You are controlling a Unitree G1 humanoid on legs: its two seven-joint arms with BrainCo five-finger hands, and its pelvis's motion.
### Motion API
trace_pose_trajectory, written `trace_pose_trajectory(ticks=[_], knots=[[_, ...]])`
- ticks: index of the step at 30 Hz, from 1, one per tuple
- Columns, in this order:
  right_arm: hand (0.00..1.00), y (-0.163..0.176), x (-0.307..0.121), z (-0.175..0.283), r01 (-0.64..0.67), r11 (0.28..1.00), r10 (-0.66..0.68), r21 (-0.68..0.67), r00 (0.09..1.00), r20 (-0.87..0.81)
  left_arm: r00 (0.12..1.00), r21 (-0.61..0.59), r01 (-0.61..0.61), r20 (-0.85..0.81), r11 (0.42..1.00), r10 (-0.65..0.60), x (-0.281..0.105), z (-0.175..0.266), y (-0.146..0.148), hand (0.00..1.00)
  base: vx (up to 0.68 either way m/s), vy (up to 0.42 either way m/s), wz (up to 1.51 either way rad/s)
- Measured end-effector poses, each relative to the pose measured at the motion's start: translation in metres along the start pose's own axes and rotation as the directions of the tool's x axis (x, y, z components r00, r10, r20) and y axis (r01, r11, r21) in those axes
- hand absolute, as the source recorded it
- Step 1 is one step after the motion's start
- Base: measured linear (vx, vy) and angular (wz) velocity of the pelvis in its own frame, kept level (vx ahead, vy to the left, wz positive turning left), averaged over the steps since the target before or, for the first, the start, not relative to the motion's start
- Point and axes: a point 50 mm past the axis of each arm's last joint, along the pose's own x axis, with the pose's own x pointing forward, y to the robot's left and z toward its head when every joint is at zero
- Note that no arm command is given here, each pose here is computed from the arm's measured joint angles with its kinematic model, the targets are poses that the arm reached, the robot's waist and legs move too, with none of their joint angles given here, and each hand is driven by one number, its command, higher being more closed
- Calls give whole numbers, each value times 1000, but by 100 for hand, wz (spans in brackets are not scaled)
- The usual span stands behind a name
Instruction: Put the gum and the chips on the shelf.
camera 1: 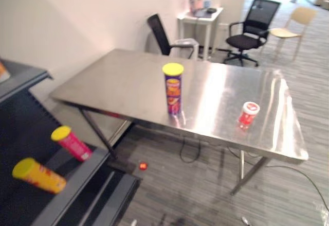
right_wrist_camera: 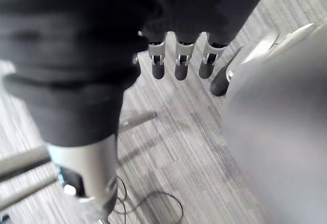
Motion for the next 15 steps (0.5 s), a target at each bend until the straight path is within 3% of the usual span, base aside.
trace_pose_trajectory(ticks=[10,15], knots=[[0,-20,-4,-8,107,990,-105,97,994,-27,1000,125,29,-13,992,-28,2,5,-3,0,-4,-2,-25],[0,-29,2,29,147,971,-162,189,985,67,1000,123,27,-13,992,-25,3,5,-3,0,108,-44,-35]])
